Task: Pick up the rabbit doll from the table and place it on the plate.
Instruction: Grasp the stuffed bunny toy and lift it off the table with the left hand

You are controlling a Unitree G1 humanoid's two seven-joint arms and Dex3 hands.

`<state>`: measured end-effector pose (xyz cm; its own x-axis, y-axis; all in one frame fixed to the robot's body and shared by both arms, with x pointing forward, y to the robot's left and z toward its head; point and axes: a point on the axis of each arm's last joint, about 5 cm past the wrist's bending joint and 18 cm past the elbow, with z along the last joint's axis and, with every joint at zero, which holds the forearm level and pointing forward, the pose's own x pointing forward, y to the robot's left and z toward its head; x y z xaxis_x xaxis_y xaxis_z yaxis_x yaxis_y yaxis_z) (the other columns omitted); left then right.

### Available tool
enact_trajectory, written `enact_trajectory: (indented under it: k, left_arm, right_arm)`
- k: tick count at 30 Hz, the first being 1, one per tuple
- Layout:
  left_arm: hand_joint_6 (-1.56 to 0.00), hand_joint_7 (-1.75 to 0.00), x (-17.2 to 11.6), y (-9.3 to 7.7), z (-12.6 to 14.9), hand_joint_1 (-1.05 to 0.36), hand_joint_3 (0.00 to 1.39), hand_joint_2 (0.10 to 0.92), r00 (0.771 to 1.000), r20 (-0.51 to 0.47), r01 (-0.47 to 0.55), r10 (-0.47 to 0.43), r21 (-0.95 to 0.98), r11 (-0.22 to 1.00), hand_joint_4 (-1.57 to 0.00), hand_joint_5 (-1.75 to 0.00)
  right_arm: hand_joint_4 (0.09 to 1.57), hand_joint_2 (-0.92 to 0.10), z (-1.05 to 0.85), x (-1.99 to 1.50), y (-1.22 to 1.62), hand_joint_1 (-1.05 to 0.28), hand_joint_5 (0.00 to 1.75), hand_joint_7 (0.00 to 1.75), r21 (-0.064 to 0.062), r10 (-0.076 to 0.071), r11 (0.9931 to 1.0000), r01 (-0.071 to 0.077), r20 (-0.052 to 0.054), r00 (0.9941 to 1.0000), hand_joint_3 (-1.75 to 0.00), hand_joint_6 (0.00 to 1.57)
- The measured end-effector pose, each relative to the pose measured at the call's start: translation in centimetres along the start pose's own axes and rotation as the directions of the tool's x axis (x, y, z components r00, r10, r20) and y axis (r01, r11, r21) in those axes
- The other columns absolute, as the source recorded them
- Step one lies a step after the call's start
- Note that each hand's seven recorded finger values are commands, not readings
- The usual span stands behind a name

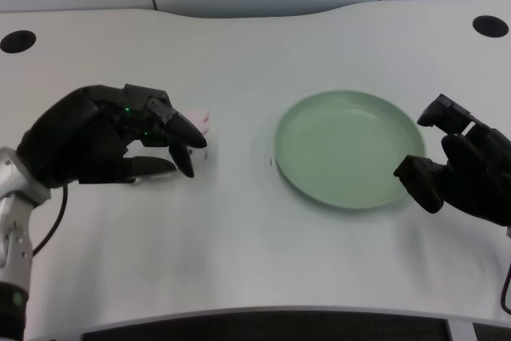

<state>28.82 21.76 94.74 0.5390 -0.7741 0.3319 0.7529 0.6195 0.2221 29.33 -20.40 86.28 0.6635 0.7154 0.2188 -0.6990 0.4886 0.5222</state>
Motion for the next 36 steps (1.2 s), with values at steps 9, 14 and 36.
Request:
enact_trajectory:
  k: [9,14,36]
  left_arm:
    - [-0.42,0.00,1.8,0.8,3.0,-0.74,0.12,0.921,0.998,0.062,-0.034,0.000,0.543,0.839,-0.35,0.00]
    - [-0.37,0.00,3.0,1.0,2.8,-0.76,0.12,0.921,0.999,0.047,-0.052,0.027,0.683,0.728,-0.32,0.00]
    - [-0.06,0.00,5.3,1.1,-2.5,-1.05,0.29,0.921,0.856,-0.394,0.225,0.335,0.867,0.446,0.00,0.00]
  right_arm:
    - [1.04,-0.92,0.00,-0.01,0.00,-0.55,1.75,1.75,-0.001,0.000,1.00000,0.000,0.000,1.00000,-0.09,0.80]
    - [1.04,-0.92,-0.01,-0.01,0.00,-0.55,1.75,1.75,0.002,0.002,1.00000,-0.002,-0.001,1.00000,-0.08,0.80]
    - [1.05,-0.92,-0.08,0.05,0.02,-0.55,1.75,1.75,0.011,-0.001,0.99993,0.001,-0.004,0.99999,-0.08,0.81]
